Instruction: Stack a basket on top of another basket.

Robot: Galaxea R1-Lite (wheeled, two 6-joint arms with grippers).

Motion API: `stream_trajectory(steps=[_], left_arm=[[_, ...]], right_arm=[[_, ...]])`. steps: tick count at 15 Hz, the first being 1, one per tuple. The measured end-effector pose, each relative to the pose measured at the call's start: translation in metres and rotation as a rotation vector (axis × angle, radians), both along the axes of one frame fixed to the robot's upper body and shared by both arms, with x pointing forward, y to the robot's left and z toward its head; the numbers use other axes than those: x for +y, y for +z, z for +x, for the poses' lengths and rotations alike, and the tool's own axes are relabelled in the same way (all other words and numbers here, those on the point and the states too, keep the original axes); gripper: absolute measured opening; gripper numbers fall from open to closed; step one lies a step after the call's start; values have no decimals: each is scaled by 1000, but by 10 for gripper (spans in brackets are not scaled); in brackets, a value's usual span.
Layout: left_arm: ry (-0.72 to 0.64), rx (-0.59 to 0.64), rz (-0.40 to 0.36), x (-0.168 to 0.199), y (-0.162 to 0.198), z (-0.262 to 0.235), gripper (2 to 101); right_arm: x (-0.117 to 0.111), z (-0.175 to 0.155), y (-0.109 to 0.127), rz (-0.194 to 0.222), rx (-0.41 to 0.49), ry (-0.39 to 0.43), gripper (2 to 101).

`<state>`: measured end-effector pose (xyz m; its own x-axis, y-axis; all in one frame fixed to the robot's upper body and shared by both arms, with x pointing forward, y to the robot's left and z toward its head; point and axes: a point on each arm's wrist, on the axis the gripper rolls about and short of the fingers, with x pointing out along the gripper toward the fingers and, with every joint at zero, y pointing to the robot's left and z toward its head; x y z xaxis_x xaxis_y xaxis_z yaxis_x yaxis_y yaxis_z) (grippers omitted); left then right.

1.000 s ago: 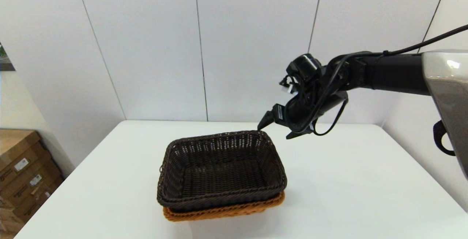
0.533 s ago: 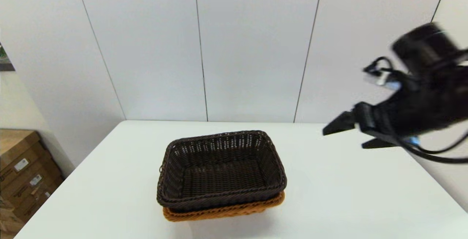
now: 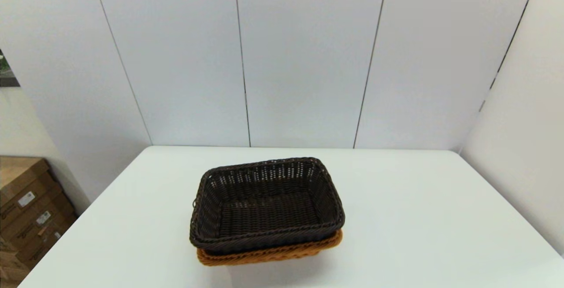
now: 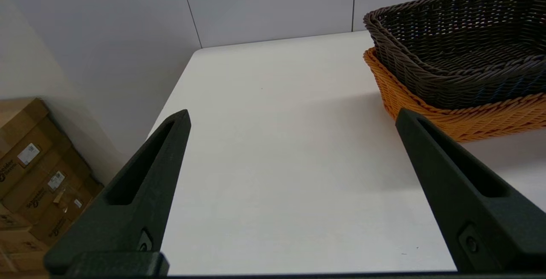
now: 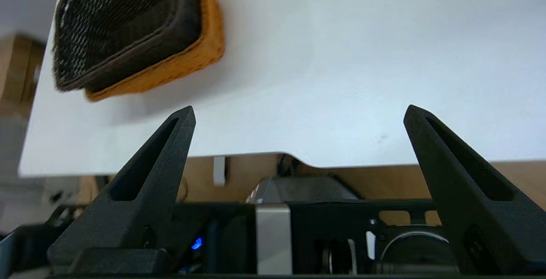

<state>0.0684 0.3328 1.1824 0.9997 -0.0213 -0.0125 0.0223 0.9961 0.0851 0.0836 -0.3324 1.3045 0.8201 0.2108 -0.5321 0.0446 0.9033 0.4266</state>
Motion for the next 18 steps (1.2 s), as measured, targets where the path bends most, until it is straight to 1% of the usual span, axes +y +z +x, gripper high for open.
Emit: stream_trajectory(steps=[1,3,4,8,10,13,16,17,18], left_arm=[[0,0,0,0,0,0,978],[1,0,0,0,0,0,978],[0,0,0,0,0,0,978],[0,0,0,0,0,0,978],[0,0,0,0,0,0,978],[0,0,0,0,0,0,978],[1,0,0,0,0,0,978],[0,0,0,0,0,0,978],[1,0,0,0,0,0,978]], right_arm=[[0,-8,-7,3,-24,-12,971],[1,-17,-14,23,-55,2,971],[2,-20,-15,25,-66,4,971],[2,-28,-23,19,-96,-5,971],[2,-33,-30,8,-120,-1,971],[2,-41,-41,-27,-157,16,971],[2,-47,-51,-72,-190,40,971],[1,-49,-54,-100,-205,42,973],[1,-50,-58,-140,-216,36,973]])
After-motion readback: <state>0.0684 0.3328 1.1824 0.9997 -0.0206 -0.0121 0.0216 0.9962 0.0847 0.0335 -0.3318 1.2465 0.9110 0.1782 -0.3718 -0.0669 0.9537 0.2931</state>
